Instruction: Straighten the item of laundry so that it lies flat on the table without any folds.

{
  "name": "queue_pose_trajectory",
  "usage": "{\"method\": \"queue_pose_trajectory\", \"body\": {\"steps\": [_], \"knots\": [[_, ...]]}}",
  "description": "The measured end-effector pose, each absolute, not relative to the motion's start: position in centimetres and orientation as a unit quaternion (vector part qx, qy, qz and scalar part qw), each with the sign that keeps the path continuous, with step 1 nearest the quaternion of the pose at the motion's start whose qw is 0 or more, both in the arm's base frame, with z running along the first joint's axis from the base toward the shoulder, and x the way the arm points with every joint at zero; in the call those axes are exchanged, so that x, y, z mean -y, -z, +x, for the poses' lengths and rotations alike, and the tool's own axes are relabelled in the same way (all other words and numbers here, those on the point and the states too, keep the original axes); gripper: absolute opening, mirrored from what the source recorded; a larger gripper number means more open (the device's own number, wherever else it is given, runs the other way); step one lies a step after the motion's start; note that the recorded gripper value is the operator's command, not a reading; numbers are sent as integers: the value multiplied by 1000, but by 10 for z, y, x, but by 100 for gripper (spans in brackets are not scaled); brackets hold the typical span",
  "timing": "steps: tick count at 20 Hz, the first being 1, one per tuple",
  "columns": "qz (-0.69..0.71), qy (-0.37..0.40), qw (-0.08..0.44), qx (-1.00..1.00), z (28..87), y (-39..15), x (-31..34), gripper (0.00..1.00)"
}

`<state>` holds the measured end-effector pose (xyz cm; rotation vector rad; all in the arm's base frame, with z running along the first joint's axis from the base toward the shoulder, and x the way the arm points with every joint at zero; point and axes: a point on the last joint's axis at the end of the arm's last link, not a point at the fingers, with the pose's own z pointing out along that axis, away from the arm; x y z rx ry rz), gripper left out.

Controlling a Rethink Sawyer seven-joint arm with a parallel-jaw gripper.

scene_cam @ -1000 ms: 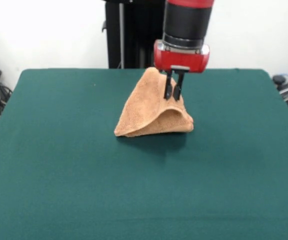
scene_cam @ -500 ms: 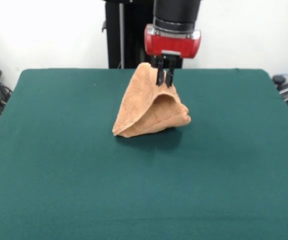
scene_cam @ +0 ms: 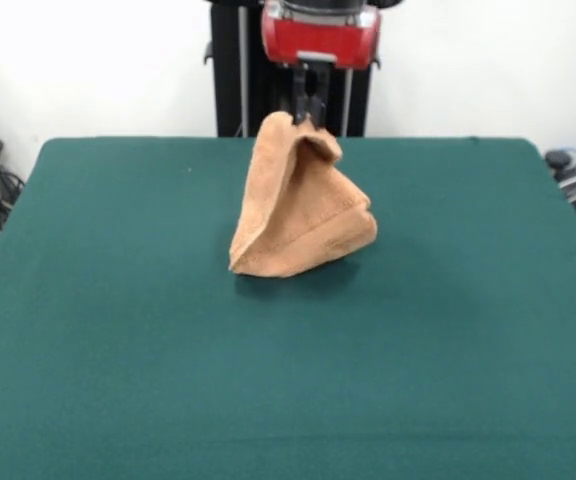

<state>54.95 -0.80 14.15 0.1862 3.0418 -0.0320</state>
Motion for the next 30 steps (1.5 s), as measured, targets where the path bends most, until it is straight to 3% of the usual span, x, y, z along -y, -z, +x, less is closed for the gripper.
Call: {"method": "queue_pose_trajectory", "body": {"steps": [12, 30], "knots": [[113, 13, 57, -992, 529, -197, 60, 0], [114, 24, 79, -990, 521, -225, 95, 0]]}}
